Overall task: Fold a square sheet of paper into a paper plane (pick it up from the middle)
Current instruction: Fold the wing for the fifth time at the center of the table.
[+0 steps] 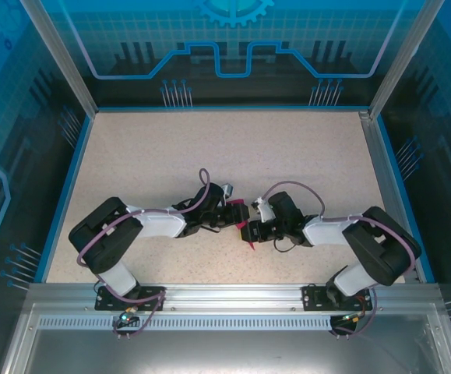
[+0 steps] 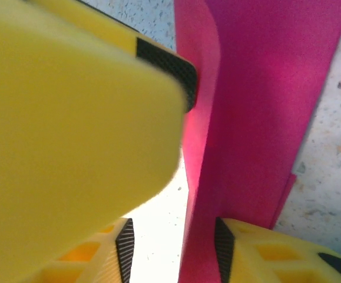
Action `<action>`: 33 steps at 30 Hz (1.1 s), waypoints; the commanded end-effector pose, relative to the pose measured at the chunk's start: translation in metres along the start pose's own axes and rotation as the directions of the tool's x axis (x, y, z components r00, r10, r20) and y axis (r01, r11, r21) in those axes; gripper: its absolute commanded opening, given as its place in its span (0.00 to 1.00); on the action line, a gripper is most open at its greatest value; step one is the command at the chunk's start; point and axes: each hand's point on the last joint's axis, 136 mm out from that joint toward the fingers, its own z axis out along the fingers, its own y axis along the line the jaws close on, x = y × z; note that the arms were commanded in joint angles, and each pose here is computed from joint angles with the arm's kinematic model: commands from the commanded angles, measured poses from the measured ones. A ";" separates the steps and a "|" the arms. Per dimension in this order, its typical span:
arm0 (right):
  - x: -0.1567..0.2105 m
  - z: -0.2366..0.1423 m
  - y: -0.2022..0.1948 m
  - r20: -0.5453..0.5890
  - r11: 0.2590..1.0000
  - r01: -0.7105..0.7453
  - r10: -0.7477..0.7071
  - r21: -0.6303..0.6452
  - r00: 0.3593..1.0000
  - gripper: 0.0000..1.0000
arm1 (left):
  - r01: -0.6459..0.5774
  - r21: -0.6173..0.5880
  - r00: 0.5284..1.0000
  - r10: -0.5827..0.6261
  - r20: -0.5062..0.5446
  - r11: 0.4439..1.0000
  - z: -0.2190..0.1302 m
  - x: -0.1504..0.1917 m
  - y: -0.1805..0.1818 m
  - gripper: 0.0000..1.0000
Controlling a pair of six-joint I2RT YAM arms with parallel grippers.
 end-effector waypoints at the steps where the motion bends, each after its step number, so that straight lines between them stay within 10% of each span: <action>1: 0.005 -0.006 -0.012 0.020 0.987 0.108 -0.111 0.116 0.994 0.47 | 0.005 0.000 0.999 -0.005 0.035 1.000 0.000 -0.011 -0.004 0.53; 16: 0.005 -0.013 0.002 0.035 0.931 0.328 -0.337 0.157 0.941 0.56 | 0.026 0.012 0.999 -0.026 0.032 1.000 0.003 -0.012 -0.005 0.52; 33: -0.001 0.003 0.003 0.044 0.936 0.320 -0.329 0.143 0.943 0.38 | 0.021 0.015 0.999 -0.021 0.027 1.000 0.002 -0.012 -0.008 0.52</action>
